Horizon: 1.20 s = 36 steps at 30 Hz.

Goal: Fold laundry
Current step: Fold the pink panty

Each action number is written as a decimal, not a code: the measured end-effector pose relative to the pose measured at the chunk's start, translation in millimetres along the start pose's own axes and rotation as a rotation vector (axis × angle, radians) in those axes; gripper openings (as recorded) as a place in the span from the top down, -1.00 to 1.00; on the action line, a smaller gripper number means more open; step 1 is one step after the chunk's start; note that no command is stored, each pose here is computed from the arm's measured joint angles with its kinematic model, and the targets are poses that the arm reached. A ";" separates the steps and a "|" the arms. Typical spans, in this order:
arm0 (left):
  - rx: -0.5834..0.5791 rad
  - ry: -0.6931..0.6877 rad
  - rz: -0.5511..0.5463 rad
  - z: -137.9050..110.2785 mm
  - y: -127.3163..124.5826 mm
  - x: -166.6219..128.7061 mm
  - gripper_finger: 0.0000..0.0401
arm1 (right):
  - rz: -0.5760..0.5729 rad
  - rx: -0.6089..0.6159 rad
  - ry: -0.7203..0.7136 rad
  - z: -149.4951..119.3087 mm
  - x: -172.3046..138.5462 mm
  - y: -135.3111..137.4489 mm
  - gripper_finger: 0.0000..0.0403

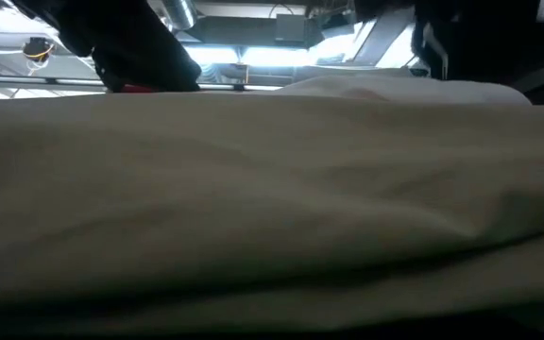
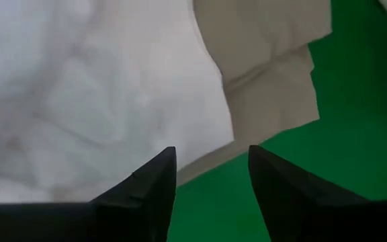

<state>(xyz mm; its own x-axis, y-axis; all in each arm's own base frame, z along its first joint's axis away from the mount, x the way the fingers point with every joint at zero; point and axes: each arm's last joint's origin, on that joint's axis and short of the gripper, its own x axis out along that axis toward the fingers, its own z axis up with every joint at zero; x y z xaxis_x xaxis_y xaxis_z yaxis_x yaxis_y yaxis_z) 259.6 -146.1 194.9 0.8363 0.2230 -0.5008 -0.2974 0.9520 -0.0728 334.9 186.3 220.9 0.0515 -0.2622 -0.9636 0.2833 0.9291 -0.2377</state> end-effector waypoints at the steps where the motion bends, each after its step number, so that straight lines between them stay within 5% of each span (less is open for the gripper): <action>1: 0.000 0.005 -0.012 -0.2 -0.7 -0.6 0.27 | 0.004 -0.014 0.016 2.1 2.3 -2.8 0.08; 12: 0.016 0.024 -0.051 -4.4 -6.2 -4.9 0.34 | 0.183 -0.172 0.167 30.4 16.2 -33.9 0.08; 19: 0.016 0.026 -0.056 -4.9 -7.0 -5.4 0.34 | 0.229 -0.208 0.138 44.0 20.9 -44.8 0.08; 36: 0.008 0.026 -0.056 -5.0 -7.1 -5.3 0.34 | 0.319 -0.377 0.169 46.6 28.9 -42.2 0.08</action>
<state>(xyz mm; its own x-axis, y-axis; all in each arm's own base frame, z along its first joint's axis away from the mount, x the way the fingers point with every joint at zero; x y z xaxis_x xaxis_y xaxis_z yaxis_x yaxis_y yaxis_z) 254.9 -155.1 193.7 0.8393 0.1634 -0.5186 -0.2464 0.9645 -0.0950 369.1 127.3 208.8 -0.0849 0.0662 -0.9942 -0.0876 0.9934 0.0737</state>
